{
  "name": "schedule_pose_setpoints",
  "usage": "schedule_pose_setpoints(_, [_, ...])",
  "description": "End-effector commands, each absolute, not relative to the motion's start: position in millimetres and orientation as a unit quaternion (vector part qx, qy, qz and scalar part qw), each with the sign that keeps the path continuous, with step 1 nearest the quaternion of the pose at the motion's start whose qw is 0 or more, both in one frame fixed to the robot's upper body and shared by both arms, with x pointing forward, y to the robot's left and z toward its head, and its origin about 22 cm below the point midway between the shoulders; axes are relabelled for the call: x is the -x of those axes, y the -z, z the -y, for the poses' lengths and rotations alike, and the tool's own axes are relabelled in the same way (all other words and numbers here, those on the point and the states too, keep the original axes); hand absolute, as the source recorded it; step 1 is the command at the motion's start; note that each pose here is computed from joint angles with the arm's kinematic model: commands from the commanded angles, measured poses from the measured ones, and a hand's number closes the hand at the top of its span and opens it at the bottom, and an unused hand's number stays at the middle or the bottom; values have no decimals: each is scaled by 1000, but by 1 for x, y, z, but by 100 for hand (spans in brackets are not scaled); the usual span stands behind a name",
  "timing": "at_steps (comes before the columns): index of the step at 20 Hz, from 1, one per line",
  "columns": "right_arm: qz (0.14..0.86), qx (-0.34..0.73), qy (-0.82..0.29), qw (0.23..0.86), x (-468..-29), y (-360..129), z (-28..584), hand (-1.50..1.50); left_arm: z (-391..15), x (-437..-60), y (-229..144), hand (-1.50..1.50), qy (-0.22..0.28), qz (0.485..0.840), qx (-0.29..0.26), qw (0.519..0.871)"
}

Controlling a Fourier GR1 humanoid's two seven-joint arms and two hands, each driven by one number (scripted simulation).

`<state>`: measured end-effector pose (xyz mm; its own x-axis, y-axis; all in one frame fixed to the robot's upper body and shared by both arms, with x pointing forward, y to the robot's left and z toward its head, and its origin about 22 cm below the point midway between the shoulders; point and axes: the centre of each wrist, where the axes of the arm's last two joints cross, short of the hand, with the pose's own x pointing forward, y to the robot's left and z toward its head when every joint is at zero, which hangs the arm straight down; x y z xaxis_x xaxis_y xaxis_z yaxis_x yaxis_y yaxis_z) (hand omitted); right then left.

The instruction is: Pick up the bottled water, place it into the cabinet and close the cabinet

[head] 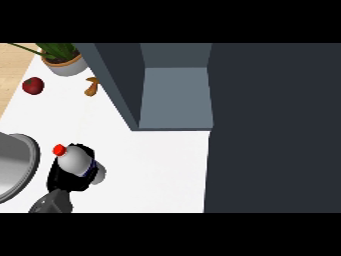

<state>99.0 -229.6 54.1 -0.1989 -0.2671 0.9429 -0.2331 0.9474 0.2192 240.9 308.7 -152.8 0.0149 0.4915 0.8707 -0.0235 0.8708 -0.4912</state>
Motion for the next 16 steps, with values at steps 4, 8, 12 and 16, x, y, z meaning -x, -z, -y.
schedule_pose_setpoints(4, [781, -159, 16, 604, -104, -49, 227, -150, -293, -239, 145, 150, -199, 688, 221, 662])
schedule_pose_setpoints(8, [779, -162, 0, 605, -103, -44, 218, -150, -286, -244, 131, 150, -184, 695, 228, 657])
schedule_pose_setpoints(12, [777, -170, 15, 606, -93, -47, 222, -150, -288, -237, 113, 150, -165, 683, 222, 676])
schedule_pose_setpoints(16, [769, -178, 15, 614, -102, -45, 213, -150, -242, -249, 81, 150, -143, 682, 244, 674])
